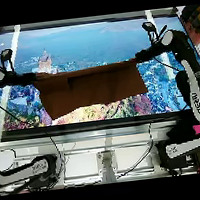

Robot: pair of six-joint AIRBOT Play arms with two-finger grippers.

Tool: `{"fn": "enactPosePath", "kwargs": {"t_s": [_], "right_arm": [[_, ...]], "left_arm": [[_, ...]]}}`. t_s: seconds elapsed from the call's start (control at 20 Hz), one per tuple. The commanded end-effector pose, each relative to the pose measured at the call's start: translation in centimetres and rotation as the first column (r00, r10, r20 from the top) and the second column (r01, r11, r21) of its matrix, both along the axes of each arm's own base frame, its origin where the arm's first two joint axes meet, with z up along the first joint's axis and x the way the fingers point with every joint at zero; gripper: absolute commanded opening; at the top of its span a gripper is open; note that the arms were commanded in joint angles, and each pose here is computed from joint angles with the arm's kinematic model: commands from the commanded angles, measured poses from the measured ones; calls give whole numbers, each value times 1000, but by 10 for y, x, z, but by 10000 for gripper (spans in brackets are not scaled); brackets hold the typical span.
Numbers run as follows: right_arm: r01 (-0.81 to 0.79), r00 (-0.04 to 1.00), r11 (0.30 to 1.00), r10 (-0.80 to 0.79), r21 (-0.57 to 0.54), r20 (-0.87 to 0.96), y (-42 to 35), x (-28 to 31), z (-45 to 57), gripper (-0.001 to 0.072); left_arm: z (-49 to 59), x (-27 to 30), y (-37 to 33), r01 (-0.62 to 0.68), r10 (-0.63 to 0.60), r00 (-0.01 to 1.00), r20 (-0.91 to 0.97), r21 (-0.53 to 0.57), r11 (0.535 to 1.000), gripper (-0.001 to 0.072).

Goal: Fold the clothes and pants, and hang the long-sleeved shirts on hangers.

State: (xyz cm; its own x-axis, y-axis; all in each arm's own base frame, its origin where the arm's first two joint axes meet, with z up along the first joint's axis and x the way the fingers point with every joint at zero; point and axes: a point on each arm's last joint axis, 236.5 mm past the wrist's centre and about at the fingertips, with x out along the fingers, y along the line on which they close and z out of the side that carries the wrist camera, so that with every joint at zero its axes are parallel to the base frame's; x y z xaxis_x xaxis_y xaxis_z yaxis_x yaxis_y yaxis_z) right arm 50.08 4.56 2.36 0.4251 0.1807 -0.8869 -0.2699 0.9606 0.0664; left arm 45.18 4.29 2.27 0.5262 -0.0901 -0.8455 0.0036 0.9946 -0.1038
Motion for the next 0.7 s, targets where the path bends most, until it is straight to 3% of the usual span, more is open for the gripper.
{"fn": "enactPosePath", "kwargs": {"t_s": [0.0,0.2,0.4,0.5,0.65], "right_arm": [[-10,998,1000,10,-3,59,1,-4,34,12],[-19,949,999,33,-47,313,-5,-24,158,11],[78,894,991,-23,-105,448,-22,-95,252,10],[70,861,987,12,-143,508,-16,-133,292,9],[90,815,988,0,-126,580,-15,-191,344,9]], "left_arm": [[57,13,-4,-31,35,985,169,-26,999,14],[190,3,-4,13,-63,888,455,114,993,11],[314,-42,0,-61,-105,738,667,221,973,12],[356,-69,-7,-75,-122,679,724,233,970,11],[378,-117,-20,-57,-149,670,728,251,966,11]]}}
